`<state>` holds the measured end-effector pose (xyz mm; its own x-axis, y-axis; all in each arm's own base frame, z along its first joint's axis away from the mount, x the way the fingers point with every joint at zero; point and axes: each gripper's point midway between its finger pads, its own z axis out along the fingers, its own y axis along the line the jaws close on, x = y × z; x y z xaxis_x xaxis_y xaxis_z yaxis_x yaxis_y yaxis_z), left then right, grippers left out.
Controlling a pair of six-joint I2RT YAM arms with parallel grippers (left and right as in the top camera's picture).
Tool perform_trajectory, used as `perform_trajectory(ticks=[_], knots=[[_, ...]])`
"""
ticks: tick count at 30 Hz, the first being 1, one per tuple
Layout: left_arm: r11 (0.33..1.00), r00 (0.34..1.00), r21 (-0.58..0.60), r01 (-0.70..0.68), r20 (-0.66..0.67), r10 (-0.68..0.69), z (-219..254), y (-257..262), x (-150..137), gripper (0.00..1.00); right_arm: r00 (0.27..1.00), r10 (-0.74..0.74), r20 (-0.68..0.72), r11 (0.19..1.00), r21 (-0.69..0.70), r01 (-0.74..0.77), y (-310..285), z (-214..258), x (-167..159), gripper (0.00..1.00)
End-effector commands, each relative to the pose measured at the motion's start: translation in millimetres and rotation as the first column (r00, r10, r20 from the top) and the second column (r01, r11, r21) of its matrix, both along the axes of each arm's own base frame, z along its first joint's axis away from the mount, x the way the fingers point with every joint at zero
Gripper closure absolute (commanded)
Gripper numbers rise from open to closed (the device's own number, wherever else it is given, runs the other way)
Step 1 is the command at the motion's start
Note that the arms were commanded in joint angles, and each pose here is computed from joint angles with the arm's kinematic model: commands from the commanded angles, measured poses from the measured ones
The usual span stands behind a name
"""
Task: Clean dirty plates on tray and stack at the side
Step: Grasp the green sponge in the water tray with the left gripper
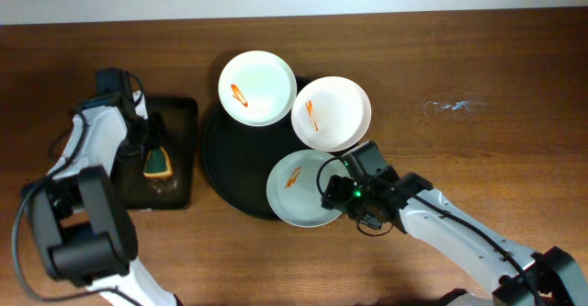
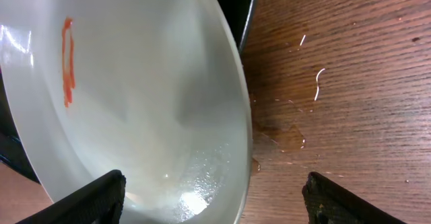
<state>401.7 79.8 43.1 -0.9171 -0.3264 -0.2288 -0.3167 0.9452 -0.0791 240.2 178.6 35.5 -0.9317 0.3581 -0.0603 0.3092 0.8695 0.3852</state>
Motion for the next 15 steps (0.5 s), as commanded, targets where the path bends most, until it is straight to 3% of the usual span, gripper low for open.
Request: perform_trajectory(ticks=[1, 3, 4, 5, 6, 11, 15], knots=[[1.000, 0.996, 0.024, 0.005, 0.088, -0.007, 36, 0, 10, 1.00, 1.000, 0.008, 0.015, 1.000, 0.014, -0.008, 4, 6, 2, 0.14], [0.999, 0.998, 0.037, 0.001, 0.066, -0.003, 31, 3, 6, 0.96, 1.000, 0.008, 0.015, 1.000, 0.014, -0.008, 4, 6, 2, 0.14], [0.999, 0.998, 0.036, 0.000, 0.060, -0.003, 30, 3, 6, 0.79, 1.000, 0.008, 0.015, 1.000, 0.014, -0.008, 4, 6, 2, 0.14], [0.999, 0.998, 0.035, 0.001, 0.056, -0.003, 29, 3, 5, 0.50, 1.000, 0.008, 0.015, 1.000, 0.014, -0.008, 4, 6, 2, 0.14], [0.999, 0.999, 0.032, 0.001, 0.043, -0.002, 28, 2, 2, 0.27, 1.000, 0.008, 0.015, 1.000, 0.014, -0.008, 4, 6, 2, 0.14], [1.000, 0.997, 0.005, 0.003, -0.078, -0.003, 21, -5, -27, 0.21, 1.000, 0.008, 0.015, 1.000, 0.014, -0.008, 4, 6, 2, 0.14], [1.000, 0.998, 0.007, 0.003, -0.070, -0.002, 1, -5, -30, 0.20, 1.000, 0.008, 0.015, 1.000, 0.014, -0.008, 4, 6, 2, 0.14]])
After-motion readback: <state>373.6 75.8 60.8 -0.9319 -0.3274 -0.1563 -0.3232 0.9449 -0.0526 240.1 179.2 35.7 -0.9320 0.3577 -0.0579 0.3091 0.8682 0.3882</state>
